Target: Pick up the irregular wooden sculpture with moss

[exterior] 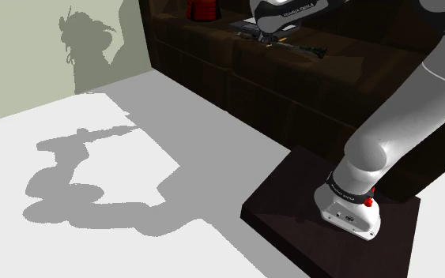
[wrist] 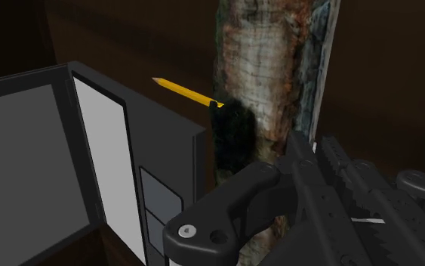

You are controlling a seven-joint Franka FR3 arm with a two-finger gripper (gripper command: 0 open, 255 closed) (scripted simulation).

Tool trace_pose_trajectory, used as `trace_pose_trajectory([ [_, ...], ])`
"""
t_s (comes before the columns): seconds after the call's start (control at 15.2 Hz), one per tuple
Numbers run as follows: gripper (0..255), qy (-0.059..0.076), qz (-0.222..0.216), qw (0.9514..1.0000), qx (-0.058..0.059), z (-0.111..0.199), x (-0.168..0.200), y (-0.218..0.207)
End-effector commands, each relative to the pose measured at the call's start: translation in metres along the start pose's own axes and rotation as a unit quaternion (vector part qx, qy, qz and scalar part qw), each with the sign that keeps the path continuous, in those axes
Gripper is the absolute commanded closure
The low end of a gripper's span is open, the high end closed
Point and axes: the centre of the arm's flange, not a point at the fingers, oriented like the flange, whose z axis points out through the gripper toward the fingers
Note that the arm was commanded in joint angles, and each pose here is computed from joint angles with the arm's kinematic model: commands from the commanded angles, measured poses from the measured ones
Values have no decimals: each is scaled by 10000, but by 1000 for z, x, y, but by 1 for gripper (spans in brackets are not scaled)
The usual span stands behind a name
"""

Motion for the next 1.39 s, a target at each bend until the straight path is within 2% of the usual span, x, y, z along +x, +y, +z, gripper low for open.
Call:
trace_pose_trajectory([
  [0.0, 255, 0, 0, 10000, 0, 0, 0, 0],
  [0.33, 255, 0, 1, 10000, -1, 0, 0, -1],
  [1.32, 255, 0, 1, 10000, -1, -60, 7, 50],
])
